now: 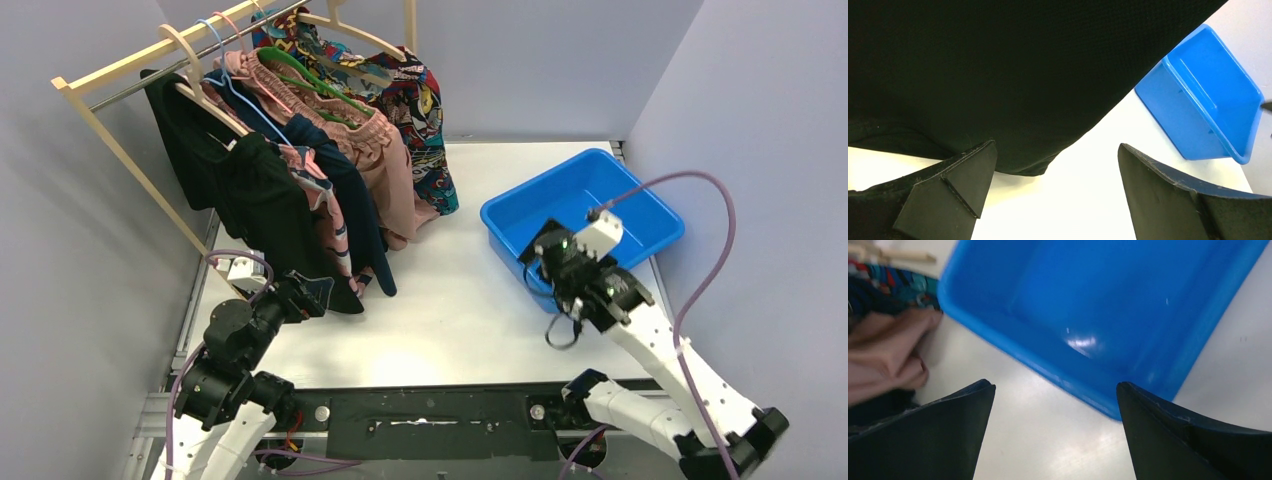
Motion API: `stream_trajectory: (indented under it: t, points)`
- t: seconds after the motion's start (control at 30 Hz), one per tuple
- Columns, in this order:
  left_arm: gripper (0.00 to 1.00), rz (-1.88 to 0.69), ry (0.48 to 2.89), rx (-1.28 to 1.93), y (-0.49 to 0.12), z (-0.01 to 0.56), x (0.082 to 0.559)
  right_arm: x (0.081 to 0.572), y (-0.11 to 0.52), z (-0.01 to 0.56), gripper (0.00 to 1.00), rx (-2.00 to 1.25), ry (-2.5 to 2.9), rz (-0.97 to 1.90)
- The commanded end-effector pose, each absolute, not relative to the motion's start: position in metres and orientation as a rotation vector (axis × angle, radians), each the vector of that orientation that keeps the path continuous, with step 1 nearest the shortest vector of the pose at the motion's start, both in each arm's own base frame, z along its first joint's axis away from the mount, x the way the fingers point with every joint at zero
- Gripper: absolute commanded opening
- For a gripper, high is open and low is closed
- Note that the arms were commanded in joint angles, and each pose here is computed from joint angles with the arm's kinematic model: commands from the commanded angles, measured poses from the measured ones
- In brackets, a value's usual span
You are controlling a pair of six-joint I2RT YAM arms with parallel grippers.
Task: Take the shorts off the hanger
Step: Adjust the basket at the corner of the board.
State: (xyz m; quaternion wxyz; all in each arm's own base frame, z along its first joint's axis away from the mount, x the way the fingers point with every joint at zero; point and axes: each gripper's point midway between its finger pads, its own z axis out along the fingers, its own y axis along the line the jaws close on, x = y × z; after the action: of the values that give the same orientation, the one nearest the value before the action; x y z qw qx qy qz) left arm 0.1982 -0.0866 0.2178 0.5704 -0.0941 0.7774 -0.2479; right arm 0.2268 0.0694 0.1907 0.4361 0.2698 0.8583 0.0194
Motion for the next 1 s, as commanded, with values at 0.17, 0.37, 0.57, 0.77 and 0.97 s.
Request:
stream_trajectory:
  t: [0.17, 0.37, 0.57, 0.77, 0.97]
  points:
    - [0.93, -0.598, 1.764, -0.204, -0.09, 0.233, 0.204, 0.394, 0.022, 0.248, 0.98, 0.696, 2.037, 0.138]
    - [0.93, -0.588, 1.766, -0.209, -0.088, 0.232, 0.205, 0.479, -0.008, 0.22, 0.98, 0.752, 2.131, 0.107]
    - [0.93, -0.588, 1.761, -0.206, -0.088, 0.233, 0.205, 0.538, -0.003, 0.168, 0.98, 0.675, 2.32, 0.126]
    - [0.93, -0.586, 1.75, -0.21, -0.086, 0.235, 0.204, 0.551, 0.01, 0.138, 0.63, 0.545, 2.389, 0.117]
    - [0.92, -0.59, 1.746, -0.206, -0.087, 0.235, 0.203, 0.557, 0.023, 0.143, 0.39, 0.128, 2.421, -0.081]
